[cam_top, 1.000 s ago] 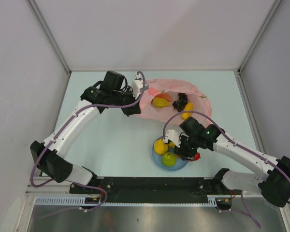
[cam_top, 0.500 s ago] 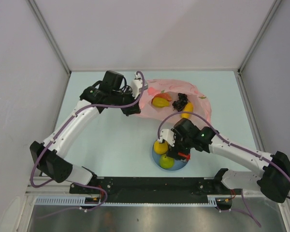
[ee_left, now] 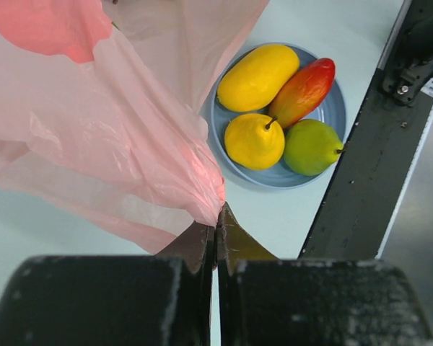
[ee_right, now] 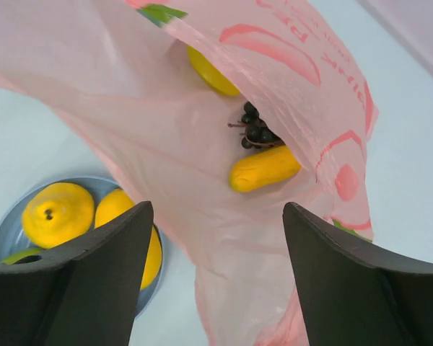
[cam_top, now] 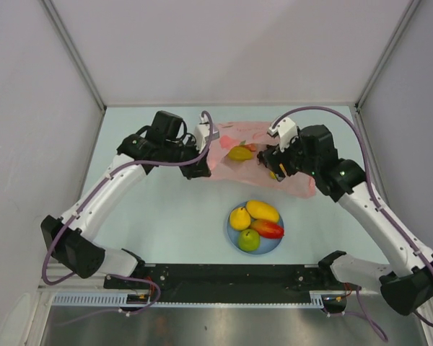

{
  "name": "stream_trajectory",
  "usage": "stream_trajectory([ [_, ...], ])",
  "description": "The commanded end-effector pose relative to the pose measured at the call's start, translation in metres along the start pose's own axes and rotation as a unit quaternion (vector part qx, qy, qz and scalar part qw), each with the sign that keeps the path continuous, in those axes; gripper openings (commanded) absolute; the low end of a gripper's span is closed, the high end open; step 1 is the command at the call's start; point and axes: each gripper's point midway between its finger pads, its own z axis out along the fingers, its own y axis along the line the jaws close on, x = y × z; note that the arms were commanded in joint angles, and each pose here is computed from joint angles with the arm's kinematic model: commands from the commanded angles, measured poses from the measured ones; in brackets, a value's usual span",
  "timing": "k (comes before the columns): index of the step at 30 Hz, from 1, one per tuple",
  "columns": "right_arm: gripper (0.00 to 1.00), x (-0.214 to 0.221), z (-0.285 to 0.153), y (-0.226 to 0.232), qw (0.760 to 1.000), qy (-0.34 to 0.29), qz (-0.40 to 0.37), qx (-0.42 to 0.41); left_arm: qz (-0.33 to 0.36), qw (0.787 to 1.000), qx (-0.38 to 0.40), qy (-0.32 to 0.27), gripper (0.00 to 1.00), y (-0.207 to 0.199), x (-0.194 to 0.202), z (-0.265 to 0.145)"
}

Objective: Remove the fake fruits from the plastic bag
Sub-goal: Take out the fake fruit from the plastic bag.

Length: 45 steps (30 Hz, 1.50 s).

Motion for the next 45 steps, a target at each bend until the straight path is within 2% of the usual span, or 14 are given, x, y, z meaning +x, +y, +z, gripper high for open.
stream_trajectory([
  [1,0.75,0.013,0.032,-0.010,0.999,0.031,0.016,0.007,0.017,0.997,0.036,-0.062,0.01,-0.025,-0.036,-0.021],
  [4,0.66,0.025,0.052,-0.022,0.998,0.059,0.007,0.033,0.034,0.994,0.076,-0.069,0.03,-0.040,-0.040,-0.023],
  [5,0.60,0.026,0.058,-0.031,0.997,0.059,0.009,0.052,0.035,0.994,0.077,-0.069,0.03,-0.040,-0.040,-0.022],
  [10,0.54,0.031,0.074,-0.030,0.995,0.067,0.042,0.055,0.030,0.995,0.074,-0.063,0.03,-0.040,-0.039,-0.015],
  [13,0.58,0.059,0.089,-0.029,0.987,0.108,0.104,0.059,0.025,0.995,0.079,-0.062,0.03,-0.041,-0.040,-0.011],
  [14,0.67,0.063,0.094,-0.034,0.984,0.112,0.120,0.069,0.025,0.995,0.079,-0.060,0.03,-0.040,-0.040,-0.009],
  [17,0.77,0.090,0.111,-0.057,0.965,0.139,0.193,0.114,0.018,0.995,0.082,-0.051,0.03,-0.039,-0.035,-0.002],
  [20,0.78,0.126,0.123,-0.073,0.933,0.174,0.290,0.123,0.013,0.995,0.092,-0.041,0.03,-0.040,-0.029,0.004],
  [23,0.78,0.142,0.133,-0.088,0.916,0.181,0.337,0.123,0.010,0.994,0.103,-0.031,0.04,-0.042,-0.025,0.008],
  [27,0.76,0.141,0.148,-0.102,0.911,0.177,0.353,0.118,0.007,0.995,0.102,-0.020,0.04,-0.041,-0.017,0.013],
  [34,0.62,0.120,0.165,-0.098,0.913,0.171,0.356,0.102,-0.003,0.994,0.105,-0.010,0.03,-0.040,-0.011,0.019],
  [37,0.61,0.100,0.157,-0.086,0.917,0.165,0.345,0.111,-0.002,0.995,0.103,-0.009,0.03,-0.039,-0.011,0.019],
  [42,0.62,0.060,0.138,-0.051,0.939,0.133,0.298,0.105,-0.002,0.995,0.102,-0.010,0.02,-0.039,-0.011,0.020],
  [45,0.62,0.070,0.145,-0.038,0.942,0.141,0.288,0.101,-0.004,0.995,0.102,-0.011,0.02,-0.038,-0.012,0.022],
])
